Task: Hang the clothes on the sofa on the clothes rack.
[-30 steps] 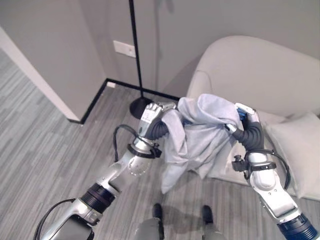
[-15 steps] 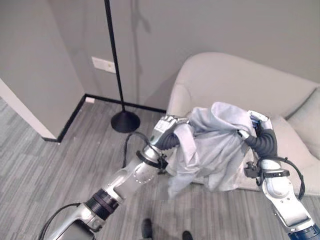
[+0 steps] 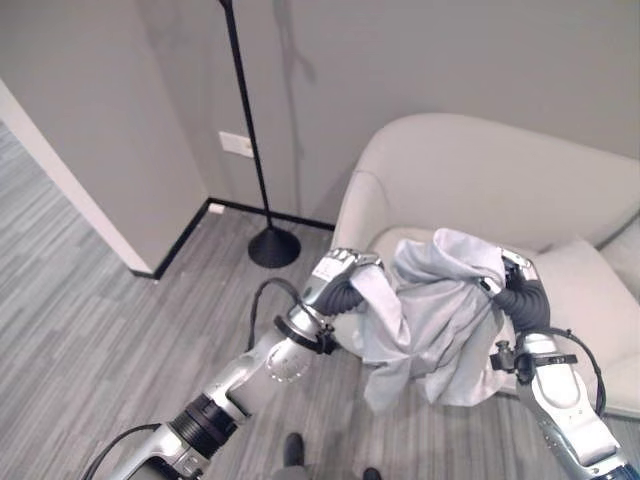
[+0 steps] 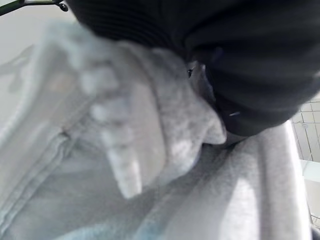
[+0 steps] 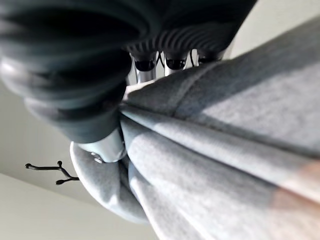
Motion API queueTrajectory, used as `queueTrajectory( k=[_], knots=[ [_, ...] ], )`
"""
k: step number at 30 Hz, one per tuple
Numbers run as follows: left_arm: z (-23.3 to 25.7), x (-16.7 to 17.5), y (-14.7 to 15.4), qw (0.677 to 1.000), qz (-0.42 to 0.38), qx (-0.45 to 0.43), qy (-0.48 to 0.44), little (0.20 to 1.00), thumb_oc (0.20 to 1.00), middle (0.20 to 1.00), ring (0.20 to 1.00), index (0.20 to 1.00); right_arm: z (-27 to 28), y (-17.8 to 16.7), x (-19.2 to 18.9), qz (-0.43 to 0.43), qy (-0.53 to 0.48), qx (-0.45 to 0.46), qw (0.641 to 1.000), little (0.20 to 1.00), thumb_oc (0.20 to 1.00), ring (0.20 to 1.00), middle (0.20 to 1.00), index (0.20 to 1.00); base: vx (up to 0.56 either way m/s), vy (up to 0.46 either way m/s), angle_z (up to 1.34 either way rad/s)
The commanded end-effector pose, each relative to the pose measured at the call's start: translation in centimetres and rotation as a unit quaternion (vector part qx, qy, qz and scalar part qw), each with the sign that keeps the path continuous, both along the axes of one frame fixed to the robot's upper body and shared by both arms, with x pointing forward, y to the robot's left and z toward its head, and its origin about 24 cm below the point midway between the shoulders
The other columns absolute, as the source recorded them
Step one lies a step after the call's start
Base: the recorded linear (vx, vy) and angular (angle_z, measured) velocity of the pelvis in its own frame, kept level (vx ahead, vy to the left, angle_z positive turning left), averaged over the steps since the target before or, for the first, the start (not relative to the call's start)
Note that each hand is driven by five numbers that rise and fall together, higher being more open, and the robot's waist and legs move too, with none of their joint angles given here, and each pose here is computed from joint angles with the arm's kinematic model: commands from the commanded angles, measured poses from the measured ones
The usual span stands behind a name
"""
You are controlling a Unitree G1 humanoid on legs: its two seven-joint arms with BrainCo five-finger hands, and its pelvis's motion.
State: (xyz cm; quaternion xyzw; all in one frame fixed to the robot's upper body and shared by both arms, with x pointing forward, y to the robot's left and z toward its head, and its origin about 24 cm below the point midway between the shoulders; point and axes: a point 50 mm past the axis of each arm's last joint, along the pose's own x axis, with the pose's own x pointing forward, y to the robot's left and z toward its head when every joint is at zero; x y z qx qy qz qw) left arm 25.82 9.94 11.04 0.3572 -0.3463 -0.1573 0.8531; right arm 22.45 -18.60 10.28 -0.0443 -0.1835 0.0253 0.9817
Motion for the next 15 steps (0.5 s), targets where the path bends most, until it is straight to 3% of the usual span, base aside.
queueTrajectory(
  k=[1, 7, 11, 15],
  knots=[
    [2.4, 0.6, -0.7, 0.997, -0.018, -0.057, -0.041, 0.200, 0.200, 0.200, 0.200, 0.200, 4.7, -0.5, 0.0, -0.012, -0.128, 0.004, 0.992, 0.200, 0.200, 0.200, 0.200, 0.200, 0.05, 0.076, 0.05],
    [2.6, 1.0, -0.9, 0.994, -0.008, -0.092, -0.050, 0.200, 0.200, 0.200, 0.200, 0.200, 3.5, -1.1, 0.9, -0.032, -0.098, 0.054, 0.993, 0.200, 0.200, 0.200, 0.200, 0.200, 0.14, 0.238, 0.03],
    [2.8, 1.1, -0.1, 0.991, 0.019, -0.116, -0.067, 0.200, 0.200, 0.200, 0.200, 0.200, 3.3, -1.6, 1.2, -0.040, -0.095, 0.089, 0.991, 0.200, 0.200, 0.200, 0.200, 0.200, 0.23, 0.581, -0.73],
    [2.9, 1.0, -1.0, 0.992, -0.006, -0.104, -0.072, 0.200, 0.200, 0.200, 0.200, 0.200, 2.9, -3.0, 0.8, -0.077, -0.093, 0.108, 0.987, 0.200, 0.200, 0.200, 0.200, 0.200, 0.13, 0.498, -0.55]
  ],
)
